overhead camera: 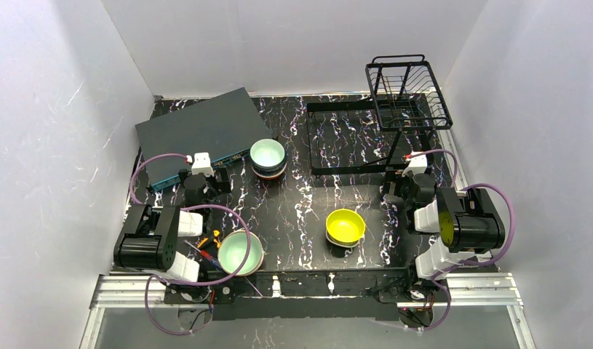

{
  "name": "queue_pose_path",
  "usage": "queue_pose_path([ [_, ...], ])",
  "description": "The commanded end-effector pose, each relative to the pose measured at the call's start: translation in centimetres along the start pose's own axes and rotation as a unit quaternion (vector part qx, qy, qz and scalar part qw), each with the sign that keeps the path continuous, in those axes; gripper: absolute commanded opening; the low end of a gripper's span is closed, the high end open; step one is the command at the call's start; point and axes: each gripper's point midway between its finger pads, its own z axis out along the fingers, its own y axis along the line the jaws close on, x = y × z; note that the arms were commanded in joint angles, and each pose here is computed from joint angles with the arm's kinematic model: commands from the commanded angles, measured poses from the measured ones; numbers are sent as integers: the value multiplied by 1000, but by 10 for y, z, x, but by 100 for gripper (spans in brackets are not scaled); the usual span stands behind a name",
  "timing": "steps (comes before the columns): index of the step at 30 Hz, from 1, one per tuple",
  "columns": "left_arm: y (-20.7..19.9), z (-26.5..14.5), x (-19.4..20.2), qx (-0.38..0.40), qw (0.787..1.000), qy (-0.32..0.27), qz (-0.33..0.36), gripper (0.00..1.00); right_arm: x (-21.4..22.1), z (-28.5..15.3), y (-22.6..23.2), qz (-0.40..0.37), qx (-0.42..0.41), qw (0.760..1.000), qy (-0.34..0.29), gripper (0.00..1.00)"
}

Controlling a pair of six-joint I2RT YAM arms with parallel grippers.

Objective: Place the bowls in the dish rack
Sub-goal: Adjust the dish rack at the center of the board.

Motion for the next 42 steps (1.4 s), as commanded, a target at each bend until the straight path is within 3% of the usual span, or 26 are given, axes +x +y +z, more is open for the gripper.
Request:
queue_pose_path([
  [1, 0, 3, -8, 2, 1000, -10, 1, 98, -25, 6, 1, 1, -2, 999, -42, 99],
  [12, 0, 2, -9, 2, 1000, -13, 2, 98, -25, 6, 0, 1, -1, 999, -42, 99],
  [16, -5, -12, -34, 20, 999, -24, 3, 98, -25, 6, 0, 2, -1, 999, -42, 99],
  [17, -7, -18, -40, 28, 1000, -9, 1, 98, -25, 6, 0, 1, -2, 999, -42, 99],
  [20, -12, -39, -74, 18, 993, 22, -114, 98, -25, 6, 0, 2, -1, 999, -41, 99],
  [23, -37, -60, -114, 79, 982, 42, -167, 98, -25, 6, 0, 1, -1, 999, -42, 99],
  [25, -51, -74, -129, 111, 971, 69, -201, 98, -27, 5, 1, 0, -3, 999, -48, 99],
  [28, -54, -87, -136, 92, 954, 123, -258, 98, -47, -1, 13, -9, -40, 998, -55, 99],
  [30, -60, -98, -129, 92, 942, 184, -266, 98, -50, -10, 27, -1, -82, 997, -9, 99],
  [34, -88, -102, -142, 179, 927, 215, -250, 98, -69, -35, 49, 22, -141, 990, -9, 99],
  [38, -103, -96, -152, 223, 918, 215, -249, 98, -68, -55, 42, 77, -106, 991, 9, 99],
  [41, -109, -92, -164, 251, 917, 200, -237, 98, -64, -62, 18, 197, -2, 979, 53, 99],
  [42, -111, -91, -169, 258, 917, 194, -234, 98, -57, -66, 8, 268, 57, 958, 82, 99],
])
